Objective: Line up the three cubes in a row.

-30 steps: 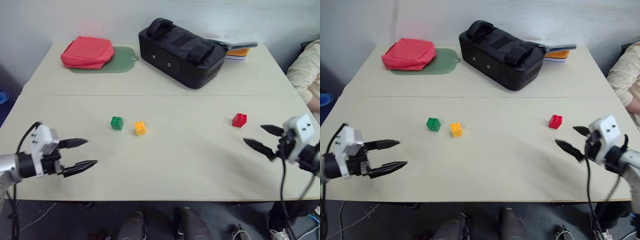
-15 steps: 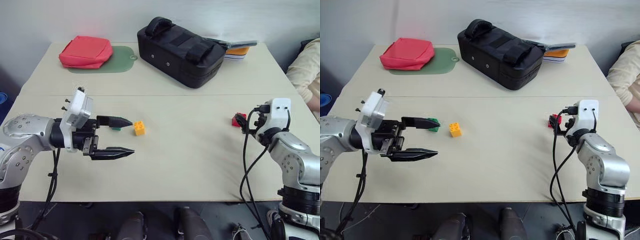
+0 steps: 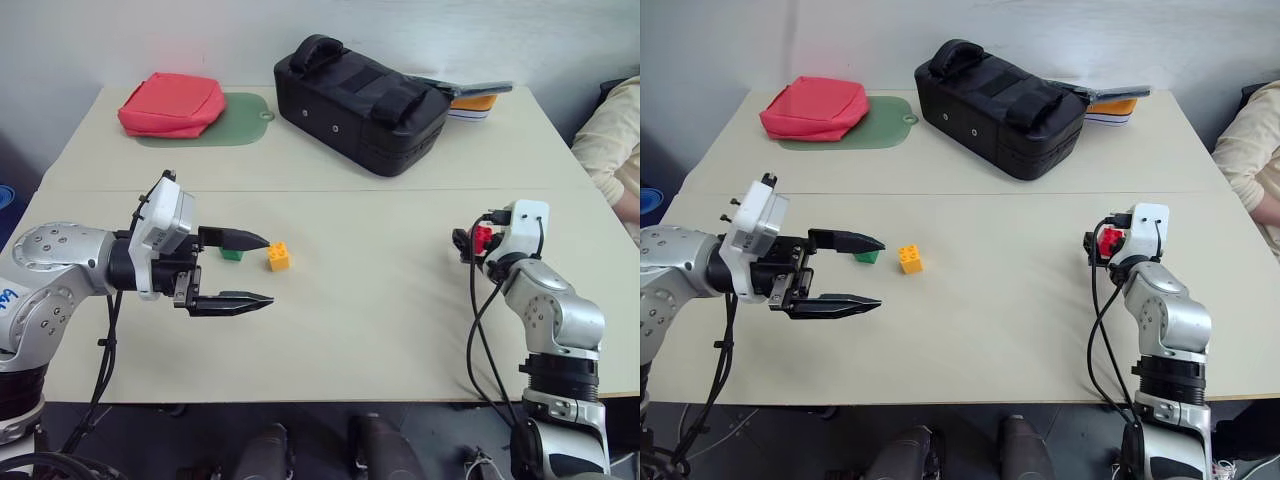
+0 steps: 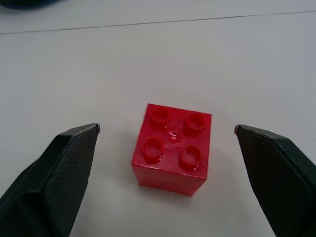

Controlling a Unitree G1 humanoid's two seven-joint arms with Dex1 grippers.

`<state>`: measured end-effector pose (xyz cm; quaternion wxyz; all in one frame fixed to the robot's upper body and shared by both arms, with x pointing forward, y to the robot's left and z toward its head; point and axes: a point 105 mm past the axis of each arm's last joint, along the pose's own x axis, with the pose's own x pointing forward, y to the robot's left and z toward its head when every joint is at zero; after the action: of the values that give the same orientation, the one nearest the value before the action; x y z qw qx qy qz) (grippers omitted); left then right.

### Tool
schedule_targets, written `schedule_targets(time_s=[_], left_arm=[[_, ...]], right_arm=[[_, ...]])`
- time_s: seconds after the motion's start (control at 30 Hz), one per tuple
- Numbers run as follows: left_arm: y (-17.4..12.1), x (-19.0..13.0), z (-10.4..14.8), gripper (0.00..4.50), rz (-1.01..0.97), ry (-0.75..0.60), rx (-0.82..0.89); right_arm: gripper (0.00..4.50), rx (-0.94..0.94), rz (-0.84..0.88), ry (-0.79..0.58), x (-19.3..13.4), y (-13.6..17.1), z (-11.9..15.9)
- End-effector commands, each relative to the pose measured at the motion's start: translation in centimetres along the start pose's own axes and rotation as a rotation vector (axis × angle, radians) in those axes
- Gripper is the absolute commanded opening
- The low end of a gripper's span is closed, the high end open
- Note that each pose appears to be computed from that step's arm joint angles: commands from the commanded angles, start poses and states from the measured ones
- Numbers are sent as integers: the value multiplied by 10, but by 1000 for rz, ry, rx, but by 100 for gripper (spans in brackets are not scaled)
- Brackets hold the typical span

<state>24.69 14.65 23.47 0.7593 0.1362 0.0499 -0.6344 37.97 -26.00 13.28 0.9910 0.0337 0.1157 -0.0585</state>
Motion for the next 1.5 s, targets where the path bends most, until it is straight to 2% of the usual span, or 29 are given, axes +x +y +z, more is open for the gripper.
schedule_targets(time_s=[0.03, 0.07, 0.2, 0.3, 0.43, 0.6, 0.63, 0.7, 0.73, 0.8, 0.97, 1.1, 1.5], left_arm=[[0, 0, 7, 450, 2, -2, 51], [0, 0, 7, 450, 6, -3, 54], [3, -2, 5, 450, 20, -3, 54], [4, -2, 2, 450, 22, -1, 51], [3, -1, -2, 450, 5, 10, 44], [-1, -1, -8, 450, -65, 57, 56], [-3, 0, -10, 450, -82, 68, 54], [-5, -1, -12, 450, -101, 78, 51], [-8, 0, -16, 450, -127, 99, 48], [-14, 1, -21, 450, -163, 129, 43], [-27, 2, -30, 450, -222, 182, 63], [-30, 1, -39, 450, -238, 226, 125], [-30, 7, -30, 450, -230, 167, 124]], right_arm=[[411, -13, -24, -57, 1, -2, 12], [389, -13, -20, -64, 1, -2, 13], [249, -27, 16, -94, -1, 2, 17], [148, -50, 112, -105, -6, 10, 18], [149, -152, 320, -90, -15, 24, 20], [149, -494, 871, -96, -59, 54, 30], [149, -577, 1020, -75, -76, 59, 28], [149, -664, 1179, -40, -94, 63, 25], [149, -726, 1318, 5, -111, 66, 18], [149, -784, 1464, 55, -128, 69, 9], [149, -825, 1568, 60, -136, 82, -14], [149, -883, 1540, 23, -131, 84, -30], [149, -828, 1553, -20, -137, 98, -54]])
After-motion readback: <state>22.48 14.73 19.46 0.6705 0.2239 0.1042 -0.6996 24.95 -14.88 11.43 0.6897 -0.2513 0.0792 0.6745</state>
